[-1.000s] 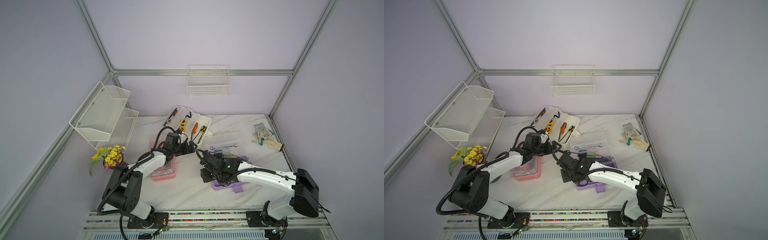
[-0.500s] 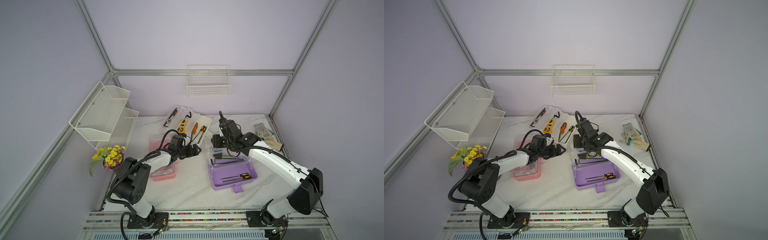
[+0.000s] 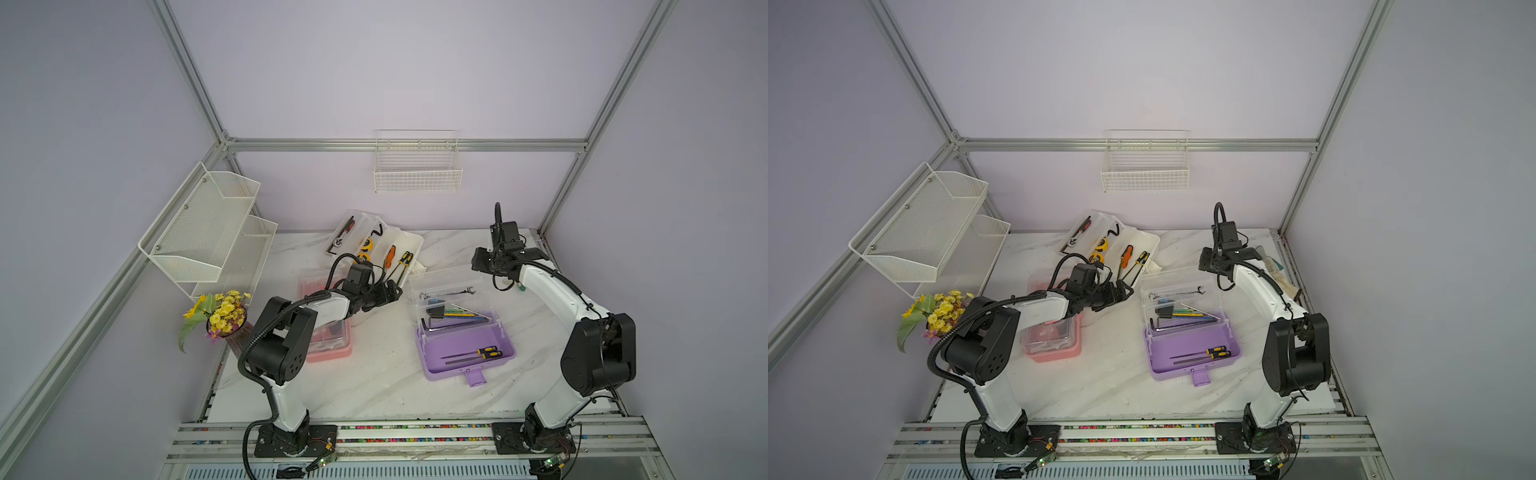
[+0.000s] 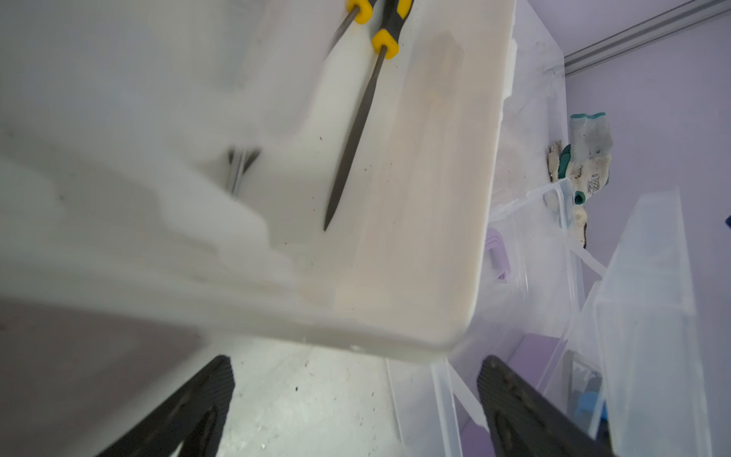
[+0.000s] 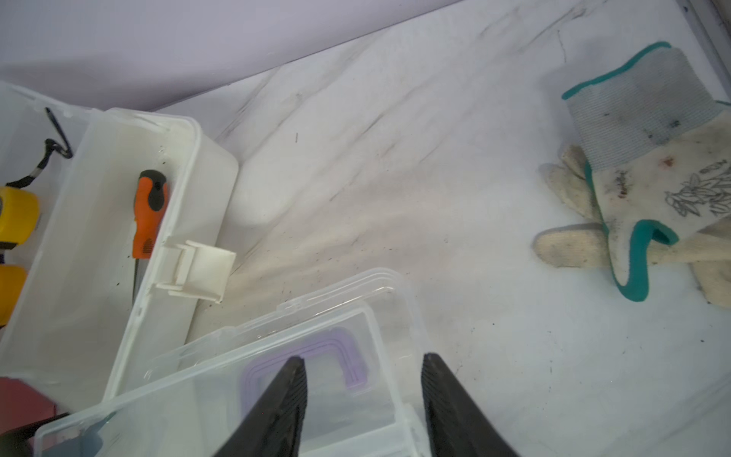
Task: Close toolboxes
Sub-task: Adjust the toolbox at the center of the board, then close the toolbox lid.
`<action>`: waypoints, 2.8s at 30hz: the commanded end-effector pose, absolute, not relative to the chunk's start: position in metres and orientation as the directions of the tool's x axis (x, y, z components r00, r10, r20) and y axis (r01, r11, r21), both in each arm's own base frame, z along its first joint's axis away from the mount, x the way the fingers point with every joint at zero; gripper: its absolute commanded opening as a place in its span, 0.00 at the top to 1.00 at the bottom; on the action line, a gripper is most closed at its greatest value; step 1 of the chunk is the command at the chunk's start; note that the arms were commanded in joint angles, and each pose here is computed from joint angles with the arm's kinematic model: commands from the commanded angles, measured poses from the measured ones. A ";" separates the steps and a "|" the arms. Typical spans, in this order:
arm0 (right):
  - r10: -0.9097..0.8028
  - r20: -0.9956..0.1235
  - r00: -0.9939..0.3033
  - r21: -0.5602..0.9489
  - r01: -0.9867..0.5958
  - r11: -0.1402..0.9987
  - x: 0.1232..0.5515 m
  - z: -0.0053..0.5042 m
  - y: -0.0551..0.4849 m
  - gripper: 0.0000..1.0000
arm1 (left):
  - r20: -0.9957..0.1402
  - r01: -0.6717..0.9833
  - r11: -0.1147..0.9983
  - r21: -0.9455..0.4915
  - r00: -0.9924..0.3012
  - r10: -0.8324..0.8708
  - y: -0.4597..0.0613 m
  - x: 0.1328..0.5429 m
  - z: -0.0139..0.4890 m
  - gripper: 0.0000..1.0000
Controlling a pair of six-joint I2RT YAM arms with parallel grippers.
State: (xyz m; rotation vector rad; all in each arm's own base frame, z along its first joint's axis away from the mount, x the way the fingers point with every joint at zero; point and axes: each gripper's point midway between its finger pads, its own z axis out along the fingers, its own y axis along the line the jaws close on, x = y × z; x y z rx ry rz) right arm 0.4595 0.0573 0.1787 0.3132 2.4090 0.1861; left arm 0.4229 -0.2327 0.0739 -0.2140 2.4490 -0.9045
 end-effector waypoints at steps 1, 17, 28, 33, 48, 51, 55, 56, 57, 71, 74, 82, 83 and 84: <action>0.321 -0.626 -0.710 0.248 0.209 0.946 0.471 0.166 0.031 0.50 | -0.480 0.070 0.739 -0.670 -0.800 -0.360 -0.238 0.463 0.103 0.03; 0.187 -0.510 -0.840 0.404 -0.042 0.914 0.472 0.079 0.056 0.56 | -0.527 0.082 0.755 -0.650 -0.765 -0.370 -0.230 0.533 0.117 0.03; 0.135 -0.493 -0.860 0.457 -0.124 0.881 0.476 0.059 0.071 0.58 | -0.477 0.088 0.720 -0.689 -0.803 -0.358 -0.229 0.494 0.124 0.03; 0.099 -0.511 -0.854 0.487 -0.193 0.852 0.478 0.062 0.081 0.58 | -0.445 0.080 0.706 -0.704 -0.825 -0.350 -0.226 0.470 0.121 0.03; 0.134 -0.529 -0.838 0.594 -0.253 0.764 0.456 0.096 0.084 0.51 | -0.334 0.032 0.603 -0.797 -0.855 -0.396 -0.245 0.437 0.118 0.02; 0.138 -0.510 -0.849 0.618 -0.250 0.745 0.454 0.089 0.089 0.51 | -0.323 0.038 0.586 -0.809 -0.862 -0.390 -0.258 0.441 0.114 0.03; 0.112 -0.477 -0.872 0.606 -0.233 0.761 0.453 0.074 0.095 0.51 | -0.321 0.055 0.560 -0.827 -0.864 -0.389 -0.272 0.448 0.118 0.03; 0.107 -0.478 -0.872 0.594 -0.231 0.771 0.454 0.072 0.096 0.51 | -0.324 0.060 0.558 -0.828 -0.863 -0.387 -0.275 0.450 0.119 0.03; 0.101 -0.482 -0.871 0.576 -0.228 0.785 0.454 0.070 0.097 0.51 | -0.322 0.063 0.554 -0.830 -0.865 -0.384 -0.277 0.451 0.119 0.03; 0.000 -0.552 -0.834 0.346 -0.229 0.910 0.468 0.054 0.110 0.75 | -0.364 0.087 0.557 -0.826 -0.837 -0.409 -0.258 0.446 0.142 0.03; -0.001 -0.574 -0.819 0.330 -0.233 0.915 0.469 0.056 0.115 0.85 | -0.398 0.099 0.575 -0.812 -0.814 -0.422 -0.242 0.446 0.156 0.02; 0.057 -0.662 -0.748 0.373 -0.263 0.890 0.468 0.094 0.123 0.96 | -0.469 0.102 0.626 -0.773 -0.756 -0.456 -0.201 0.447 0.181 0.02; 0.066 -0.681 -0.729 0.375 -0.271 0.887 0.468 0.102 0.123 1.00 | -0.476 0.100 0.631 -0.769 -0.748 -0.462 -0.196 0.447 0.183 0.02; 0.071 -0.699 -0.712 0.374 -0.279 0.884 0.468 0.109 0.123 1.00 | -0.483 0.100 0.635 -0.766 -0.741 -0.466 -0.193 0.447 0.185 0.02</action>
